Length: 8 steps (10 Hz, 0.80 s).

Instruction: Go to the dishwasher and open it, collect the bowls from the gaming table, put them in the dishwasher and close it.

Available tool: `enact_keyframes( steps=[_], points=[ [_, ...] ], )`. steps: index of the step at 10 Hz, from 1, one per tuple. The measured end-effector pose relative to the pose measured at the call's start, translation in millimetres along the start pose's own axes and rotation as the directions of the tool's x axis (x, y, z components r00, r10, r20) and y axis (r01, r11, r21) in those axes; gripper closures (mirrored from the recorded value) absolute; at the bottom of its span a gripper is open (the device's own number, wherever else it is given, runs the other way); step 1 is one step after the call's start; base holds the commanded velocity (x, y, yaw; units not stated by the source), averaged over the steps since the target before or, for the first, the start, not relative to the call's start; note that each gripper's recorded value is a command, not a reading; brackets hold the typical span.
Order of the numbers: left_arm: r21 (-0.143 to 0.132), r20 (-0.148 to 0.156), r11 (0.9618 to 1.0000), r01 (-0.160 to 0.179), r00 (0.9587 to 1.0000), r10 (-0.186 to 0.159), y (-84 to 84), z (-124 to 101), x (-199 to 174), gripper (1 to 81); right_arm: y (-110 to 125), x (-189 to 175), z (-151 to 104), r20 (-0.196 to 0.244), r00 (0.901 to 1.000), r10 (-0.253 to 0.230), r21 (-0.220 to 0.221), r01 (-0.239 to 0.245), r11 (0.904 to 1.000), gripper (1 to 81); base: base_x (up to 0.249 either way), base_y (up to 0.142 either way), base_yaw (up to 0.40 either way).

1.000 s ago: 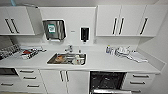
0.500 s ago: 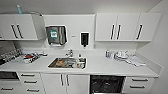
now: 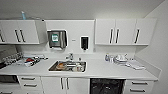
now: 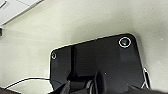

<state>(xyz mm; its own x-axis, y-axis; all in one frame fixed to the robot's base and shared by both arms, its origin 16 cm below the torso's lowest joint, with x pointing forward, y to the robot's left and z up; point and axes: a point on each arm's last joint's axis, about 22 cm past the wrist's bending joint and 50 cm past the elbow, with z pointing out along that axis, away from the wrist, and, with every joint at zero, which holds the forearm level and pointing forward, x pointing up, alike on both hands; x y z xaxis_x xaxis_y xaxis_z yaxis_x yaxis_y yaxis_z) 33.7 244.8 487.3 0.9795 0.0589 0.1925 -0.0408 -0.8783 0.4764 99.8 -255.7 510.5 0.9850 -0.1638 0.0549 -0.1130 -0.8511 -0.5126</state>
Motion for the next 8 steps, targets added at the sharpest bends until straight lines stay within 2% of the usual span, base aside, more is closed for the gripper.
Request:
enact_keyframes(
  steps=[2,3,4,6,8],
  points=[
    [0.007,0.000,1.0000,-0.001,1.0000,0.001,11.2,19.6,-3.0,1.0,-1.8,-1.9,11.2,0.006,1.0000,0.001,-0.009,-0.001,1.0000,1.0,0.000,0.000,0.000],
    [0.024,0.001,0.9997,-0.003,1.0000,0.003,9.2,26.6,-4.1,1.0,1.3,-4.6,17.5,0.007,1.0000,0.004,-0.024,-0.004,0.9997,1.0,0.000,0.000,0.000],
    [0.046,0.001,0.9989,-0.006,1.0000,0.006,5.0,32.0,-4.8,1.0,10.7,-8.7,21.5,0.009,0.9999,0.007,-0.049,-0.006,0.9988,1.0,0.000,0.000,0.000],
    [0.075,0.004,0.9971,-0.010,0.9999,0.009,4.1,43.5,-7.8,1.0,40.9,-22.4,32.0,0.014,0.9999,0.002,-0.139,0.000,0.9903,1.0,0.000,0.000,0.000],
    [0.072,0.012,0.9973,-0.008,0.9999,0.007,17.5,55.1,-13.4,1.0,47.4,-23.9,45.6,0.011,0.9999,-0.013,-0.190,0.015,0.9816,1.0,0.000,0.000,0.000]
  ],
)
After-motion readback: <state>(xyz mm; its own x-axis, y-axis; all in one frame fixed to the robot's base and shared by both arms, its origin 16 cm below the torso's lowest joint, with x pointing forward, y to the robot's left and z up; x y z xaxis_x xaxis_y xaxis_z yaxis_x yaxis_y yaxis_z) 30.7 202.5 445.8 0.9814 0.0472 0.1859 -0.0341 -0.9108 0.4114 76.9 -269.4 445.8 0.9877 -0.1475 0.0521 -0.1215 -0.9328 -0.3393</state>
